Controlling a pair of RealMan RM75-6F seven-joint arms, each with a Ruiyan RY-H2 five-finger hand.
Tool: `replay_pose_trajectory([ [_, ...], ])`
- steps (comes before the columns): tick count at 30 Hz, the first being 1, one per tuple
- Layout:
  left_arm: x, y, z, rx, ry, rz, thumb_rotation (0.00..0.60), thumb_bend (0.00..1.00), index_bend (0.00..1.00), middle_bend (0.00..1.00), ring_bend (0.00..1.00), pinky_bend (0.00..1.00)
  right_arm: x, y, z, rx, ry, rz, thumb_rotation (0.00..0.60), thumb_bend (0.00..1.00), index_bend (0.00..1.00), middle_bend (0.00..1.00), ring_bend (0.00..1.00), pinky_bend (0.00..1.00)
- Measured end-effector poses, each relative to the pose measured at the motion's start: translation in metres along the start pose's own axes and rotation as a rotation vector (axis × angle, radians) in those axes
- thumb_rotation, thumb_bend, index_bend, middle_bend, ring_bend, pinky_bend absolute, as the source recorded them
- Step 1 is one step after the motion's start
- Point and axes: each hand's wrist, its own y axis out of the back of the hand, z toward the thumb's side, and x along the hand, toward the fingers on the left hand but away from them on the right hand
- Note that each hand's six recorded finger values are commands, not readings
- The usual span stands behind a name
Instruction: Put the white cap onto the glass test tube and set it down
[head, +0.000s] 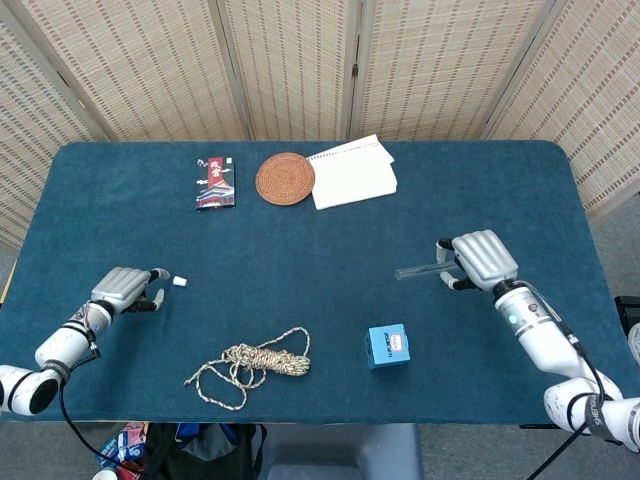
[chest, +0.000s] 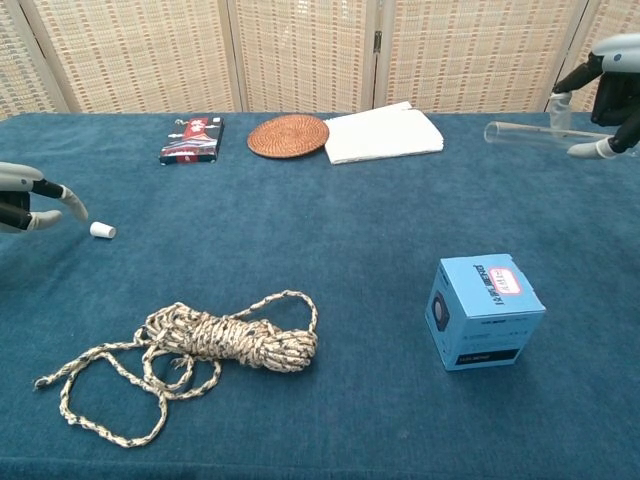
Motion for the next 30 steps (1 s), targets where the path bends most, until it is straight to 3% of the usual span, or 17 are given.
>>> replay_pose_trajectory([
  [10,0.007,-0.004,0.006,-0.009,0.001,-0.021,0.219,0.57,0.19,0.97,0.98,1.0,0.002,0.0,-0.004,-0.005,-0.012,-0.002,0.6,0.54,0.8,1.0,1.0,1.0],
  [30,-0.001,0.008,0.045,0.04,-0.084,0.008,0.218,0.57,0.19,0.97,0.97,1.0,0.003,-0.002,-0.011,-0.016,-0.024,-0.003,0.6,0.54,0.8,1.0,1.0,1.0],
])
